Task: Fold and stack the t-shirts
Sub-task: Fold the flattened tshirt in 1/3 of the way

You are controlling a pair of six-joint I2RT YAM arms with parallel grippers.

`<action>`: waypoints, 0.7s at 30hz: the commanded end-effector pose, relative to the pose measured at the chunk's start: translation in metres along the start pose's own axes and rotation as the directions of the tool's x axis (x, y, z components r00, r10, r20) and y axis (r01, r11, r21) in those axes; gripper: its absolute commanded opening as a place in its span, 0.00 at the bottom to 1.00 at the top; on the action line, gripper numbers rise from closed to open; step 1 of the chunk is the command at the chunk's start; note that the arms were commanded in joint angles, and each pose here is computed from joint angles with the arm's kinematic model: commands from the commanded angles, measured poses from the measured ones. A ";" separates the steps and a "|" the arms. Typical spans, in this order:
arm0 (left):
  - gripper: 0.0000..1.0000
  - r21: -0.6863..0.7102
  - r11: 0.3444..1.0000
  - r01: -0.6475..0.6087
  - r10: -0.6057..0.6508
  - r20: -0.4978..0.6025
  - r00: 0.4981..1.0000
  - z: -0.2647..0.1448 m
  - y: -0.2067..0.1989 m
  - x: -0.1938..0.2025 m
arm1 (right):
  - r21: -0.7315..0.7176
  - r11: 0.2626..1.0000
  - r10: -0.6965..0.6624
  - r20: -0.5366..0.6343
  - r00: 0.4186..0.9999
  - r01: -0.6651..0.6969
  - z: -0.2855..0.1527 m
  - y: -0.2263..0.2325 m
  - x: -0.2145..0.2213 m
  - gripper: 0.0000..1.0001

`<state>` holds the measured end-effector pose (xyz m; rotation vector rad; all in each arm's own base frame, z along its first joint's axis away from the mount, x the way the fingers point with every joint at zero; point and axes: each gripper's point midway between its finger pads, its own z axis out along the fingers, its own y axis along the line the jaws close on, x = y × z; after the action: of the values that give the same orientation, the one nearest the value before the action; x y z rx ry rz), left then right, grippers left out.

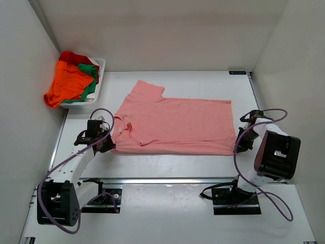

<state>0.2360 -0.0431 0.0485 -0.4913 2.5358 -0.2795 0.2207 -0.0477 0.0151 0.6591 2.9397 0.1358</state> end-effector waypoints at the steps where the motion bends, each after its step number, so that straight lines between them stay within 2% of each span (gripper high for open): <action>1: 0.00 0.017 0.999 -0.047 0.048 -0.010 0.999 -0.013 -0.006 0.000 | 0.161 0.986 -0.039 0.005 0.999 0.038 -0.001 -0.028 -0.013 0.00; 3: 0.01 0.056 0.998 -0.040 0.043 -0.051 0.998 -0.019 -0.011 0.005 | 0.153 0.988 -0.031 -0.010 0.999 0.033 0.001 -0.027 -0.012 0.00; 5: 0.22 0.120 0.992 -0.046 0.057 -0.094 0.994 -0.024 -0.021 0.014 | 0.168 0.985 -0.038 -0.006 0.999 0.039 -0.001 -0.026 -0.013 0.02; 6: 0.35 0.142 0.988 -0.056 0.069 -0.087 0.994 -0.027 -0.027 0.011 | 0.169 0.985 -0.038 0.023 0.999 0.034 -0.008 -0.025 -0.018 0.06; 8: 0.53 0.192 0.980 -0.049 0.060 -0.052 0.997 -0.037 -0.043 -0.001 | 0.165 0.985 -0.056 0.084 0.995 0.041 -0.024 -0.019 -0.030 0.30; 10: 0.60 0.239 0.971 -0.032 0.033 0.002 0.999 -0.049 -0.059 -0.024 | 0.165 0.985 -0.066 0.145 0.987 0.042 -0.043 -0.013 -0.045 0.44; 12: 0.64 0.266 0.963 -0.035 0.016 0.071 0.997 -0.060 -0.075 -0.054 | 0.167 0.984 -0.105 0.242 0.964 0.065 -0.072 0.003 -0.071 0.57; 14: 0.65 0.290 0.956 -0.038 0.002 0.122 0.992 -0.066 -0.097 -0.091 | 0.167 0.980 -0.159 0.339 0.927 0.107 -0.094 0.022 -0.095 0.61; 15: 0.66 0.304 0.951 -0.050 0.000 0.161 0.987 -0.063 -0.110 -0.116 | 0.157 0.978 -0.191 0.415 0.889 0.137 -0.105 0.037 -0.113 0.61; 16: 0.67 0.327 0.943 -0.069 0.007 0.186 0.983 -0.060 -0.122 -0.130 | 0.147 0.980 -0.185 0.463 0.867 0.131 -0.113 0.043 -0.121 0.67; 17: 0.68 0.331 0.942 -0.060 -0.002 0.185 0.983 -0.052 -0.132 -0.150 | 0.112 0.983 -0.183 0.540 0.822 0.146 -0.120 0.057 -0.135 0.69; 18: 0.68 0.351 0.932 -0.087 -0.001 0.244 0.970 -0.057 -0.149 -0.177 | 0.052 0.983 -0.172 0.615 0.770 0.177 -0.125 0.071 -0.151 0.73; 20: 0.69 0.319 0.944 -0.086 0.009 0.236 0.972 -0.017 -0.165 -0.205 | -0.031 0.990 -0.083 0.666 0.741 0.138 -0.124 0.078 -0.170 0.75; 21: 0.70 0.327 0.939 -0.107 0.007 0.294 0.956 -0.022 -0.180 -0.235 | -0.098 0.989 -0.013 0.669 0.743 0.106 -0.126 0.082 -0.179 0.75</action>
<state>0.4045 -0.1002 0.2090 -0.3236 2.2506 -0.5725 0.3565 -0.0498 0.1494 0.3710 2.4043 -0.0367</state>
